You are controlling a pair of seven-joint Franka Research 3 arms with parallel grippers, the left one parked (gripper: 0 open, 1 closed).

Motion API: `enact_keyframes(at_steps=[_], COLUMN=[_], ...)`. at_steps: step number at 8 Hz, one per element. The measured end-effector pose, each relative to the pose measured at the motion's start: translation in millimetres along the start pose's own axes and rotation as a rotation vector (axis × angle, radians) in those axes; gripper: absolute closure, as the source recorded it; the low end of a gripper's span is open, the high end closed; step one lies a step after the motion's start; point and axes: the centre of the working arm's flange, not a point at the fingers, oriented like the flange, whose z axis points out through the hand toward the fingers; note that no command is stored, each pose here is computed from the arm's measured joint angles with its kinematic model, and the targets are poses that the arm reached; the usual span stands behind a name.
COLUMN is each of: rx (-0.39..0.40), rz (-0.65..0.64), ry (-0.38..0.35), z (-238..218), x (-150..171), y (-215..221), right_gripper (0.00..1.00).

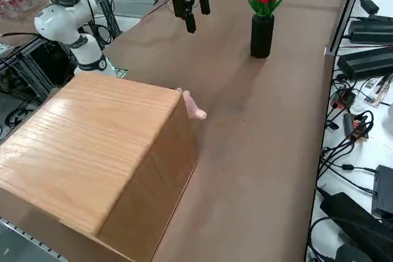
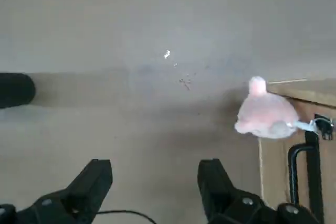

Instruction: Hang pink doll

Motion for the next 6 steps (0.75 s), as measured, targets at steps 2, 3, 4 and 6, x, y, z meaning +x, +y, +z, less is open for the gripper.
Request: enact_keyframes(at_steps=[2,3,4,6], rx=[-0.022,-0.049,-0.068,-0.097], rz=[-0.070,-0.086,-0.107,-0.152], ry=[-0.014,0.021,0.020,-0.025], z=[-19,-18,-10,-2], x=[-19,-27,-38,-53], y=[-12,-18,-27,-49], right_gripper=[0.00,0.00,0.00,0.00])
